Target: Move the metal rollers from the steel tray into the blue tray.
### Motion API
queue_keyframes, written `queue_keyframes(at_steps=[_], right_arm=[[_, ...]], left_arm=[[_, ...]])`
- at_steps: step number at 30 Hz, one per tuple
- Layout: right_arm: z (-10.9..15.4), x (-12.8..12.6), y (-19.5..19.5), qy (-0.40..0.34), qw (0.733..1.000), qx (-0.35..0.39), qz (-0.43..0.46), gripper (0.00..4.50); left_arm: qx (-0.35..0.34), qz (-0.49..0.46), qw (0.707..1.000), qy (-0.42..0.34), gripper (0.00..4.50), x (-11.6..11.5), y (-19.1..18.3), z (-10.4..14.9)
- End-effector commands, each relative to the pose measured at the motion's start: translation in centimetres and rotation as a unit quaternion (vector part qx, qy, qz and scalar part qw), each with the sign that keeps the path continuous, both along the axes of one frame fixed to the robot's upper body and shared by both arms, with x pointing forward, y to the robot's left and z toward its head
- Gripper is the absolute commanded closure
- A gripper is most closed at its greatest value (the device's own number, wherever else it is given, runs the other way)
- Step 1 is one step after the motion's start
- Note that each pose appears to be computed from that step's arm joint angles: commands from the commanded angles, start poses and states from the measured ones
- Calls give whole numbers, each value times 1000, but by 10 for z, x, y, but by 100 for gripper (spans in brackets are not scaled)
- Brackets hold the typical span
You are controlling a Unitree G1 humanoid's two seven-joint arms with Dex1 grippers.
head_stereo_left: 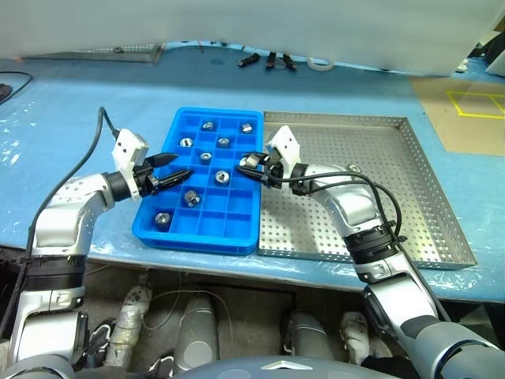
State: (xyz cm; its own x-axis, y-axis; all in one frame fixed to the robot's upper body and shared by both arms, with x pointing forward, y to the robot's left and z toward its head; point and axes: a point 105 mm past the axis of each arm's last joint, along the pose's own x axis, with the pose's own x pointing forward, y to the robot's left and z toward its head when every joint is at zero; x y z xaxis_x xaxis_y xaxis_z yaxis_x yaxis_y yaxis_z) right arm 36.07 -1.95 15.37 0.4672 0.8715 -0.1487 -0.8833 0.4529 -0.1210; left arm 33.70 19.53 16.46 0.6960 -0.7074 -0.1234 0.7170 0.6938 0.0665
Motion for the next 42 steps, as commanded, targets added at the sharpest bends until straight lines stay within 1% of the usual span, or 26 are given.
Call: queue_keyframes(at_steps=[1,5,10,13,18,25,27,30,33,34,39,42], right_arm=[[12,-6,15,-18,999,2,41,281],[3,-16,26,9,996,-6,85,281],[-10,-28,39,35,991,-22,124,281],[-16,-36,46,55,987,-31,150,281],[-32,-51,50,87,977,-63,185,281],[-36,-58,52,100,972,-68,199,281],[-38,-57,52,89,973,-77,196,208],[-38,-56,51,103,973,-69,193,116],[-36,-50,48,91,977,-73,176,13],[-35,-46,47,83,979,-76,168,2],[-21,-32,36,53,987,-73,134,2],[-8,-21,24,31,993,-60,93,2]], left_arm=[[0,15,999,-29,105,-8,6,18],[3,25,999,-21,105,-17,12,15],[15,15,1000,-1,105,-40,15,7],[20,18,1000,10,105,-49,17,4],[21,15,999,25,105,-60,13,-1],[17,14,999,36,105,-66,8,-5],[17,14,999,37,105,-66,7,-6],[14,17,999,34,105,-63,7,-5],[13,15,999,30,105,-60,6,-5],[12,14,999,27,105,-58,6,-3],[4,5,1000,8,105,-45,4,7],[2,-8,1000,-5,105,-31,-2,14]])
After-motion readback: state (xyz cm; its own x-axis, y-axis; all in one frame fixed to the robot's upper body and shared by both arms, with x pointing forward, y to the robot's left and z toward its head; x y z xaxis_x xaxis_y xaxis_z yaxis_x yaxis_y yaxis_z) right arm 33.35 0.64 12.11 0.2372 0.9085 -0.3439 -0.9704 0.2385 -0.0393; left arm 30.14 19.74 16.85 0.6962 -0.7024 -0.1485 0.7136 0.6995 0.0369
